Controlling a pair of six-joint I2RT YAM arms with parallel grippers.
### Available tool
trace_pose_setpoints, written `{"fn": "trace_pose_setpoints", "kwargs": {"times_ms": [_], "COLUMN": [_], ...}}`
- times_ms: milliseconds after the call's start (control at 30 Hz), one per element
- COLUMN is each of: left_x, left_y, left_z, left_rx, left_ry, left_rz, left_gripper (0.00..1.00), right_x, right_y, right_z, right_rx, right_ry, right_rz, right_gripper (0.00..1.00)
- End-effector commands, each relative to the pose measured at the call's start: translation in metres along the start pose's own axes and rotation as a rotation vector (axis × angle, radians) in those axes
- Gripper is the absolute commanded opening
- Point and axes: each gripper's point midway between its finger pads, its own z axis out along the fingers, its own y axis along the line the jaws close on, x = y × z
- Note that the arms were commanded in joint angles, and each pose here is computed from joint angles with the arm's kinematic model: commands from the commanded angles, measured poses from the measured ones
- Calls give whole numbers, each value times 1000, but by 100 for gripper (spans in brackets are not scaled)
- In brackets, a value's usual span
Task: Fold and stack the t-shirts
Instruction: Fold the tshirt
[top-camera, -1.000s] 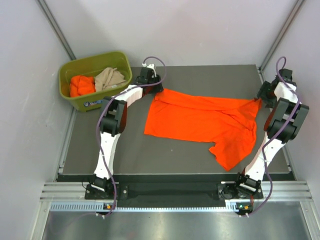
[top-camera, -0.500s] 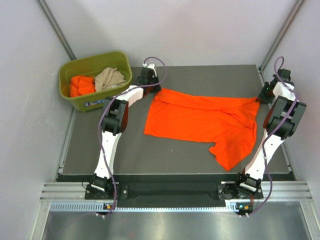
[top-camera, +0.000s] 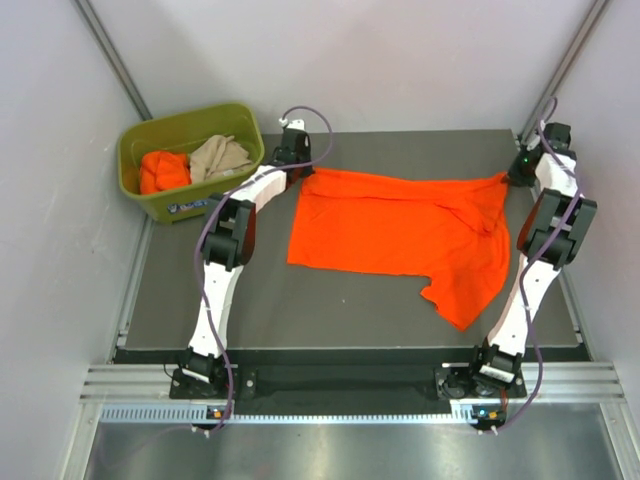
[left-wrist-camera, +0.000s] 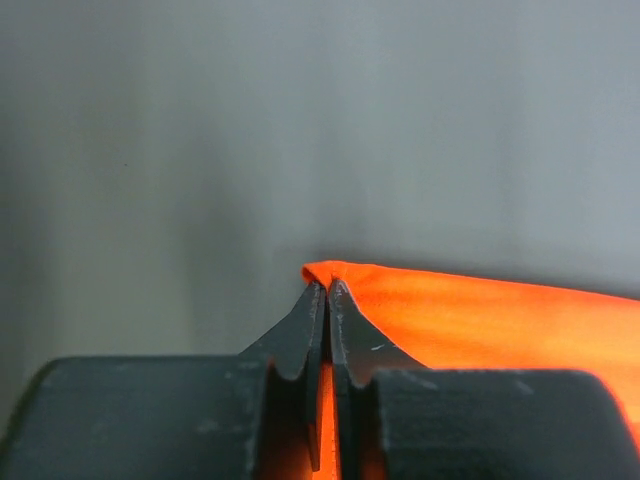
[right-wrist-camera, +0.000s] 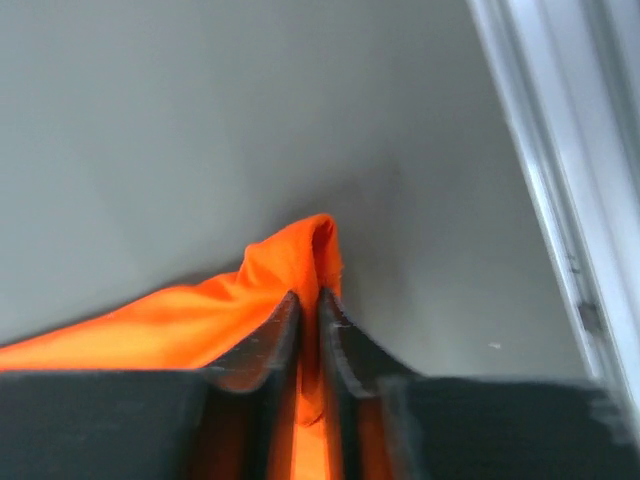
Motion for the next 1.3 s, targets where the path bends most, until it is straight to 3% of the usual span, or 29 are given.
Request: {"fn": "trace_pose_setpoints", "kwargs": {"times_ms": [0, 33, 100, 133, 167, 233, 267, 300, 533, 667, 833, 867, 900, 1000, 1133, 1267], "left_x": [-43, -41, -36, -35, -29, -33, -35, -36, -50, -60, -47, -42, -35, -16, 4, 14], "left_y": [0, -4, -10, -14, -13, -16, -17, -18, -7, -14, -27, -32, -43, -55, -60, -59], "left_z": [-15, -15, -18, -21, -22, -32, -40, -43, -79, -100, -111, -112, -114, -114, -110, -106], "left_rx": [15, 33, 57, 61, 56, 46, 43, 37, -49, -17, 61, 90, 152, 216, 240, 234], "left_ry": [-75, -66, -48, -44, -30, -39, -35, -34, -30, -37, 39, 60, 95, 153, 198, 230], "left_rz": [5, 1, -7, -4, -2, -4, -4, -2, -8, -30, -58, -65, -66, -92, -117, -132], "left_gripper": [8, 16, 29, 37, 52, 64, 76, 81, 83, 80, 69, 62, 55, 49, 47, 47], "right_x": [-26, -25, -26, -27, -28, -31, -37, -34, -18, 4, 30, 35, 37, 48, 57, 84], "right_y": [11, 9, 6, 5, 4, -1, -4, -6, 9, 56, 90, 96, 97, 98, 99, 112], "right_z": [-5, -7, -16, -21, -26, -44, -58, -67, -114, -106, -83, -78, -76, -66, -55, -40], "right_rx": [-14, -1, 31, 42, 58, 112, 147, 167, 287, 173, 8, -10, -10, -13, -43, -112], "right_ry": [-64, -59, -54, -54, -53, -50, -69, -55, -39, 2, 86, 97, 101, 133, 154, 243], "right_rz": [-16, -9, -4, -4, -4, -8, -19, -21, -107, -175, -165, -169, -175, -180, -176, -164], "right_gripper": [16, 25, 30, 42, 50, 66, 69, 73, 80, 81, 61, 58, 47, 40, 44, 55]}}
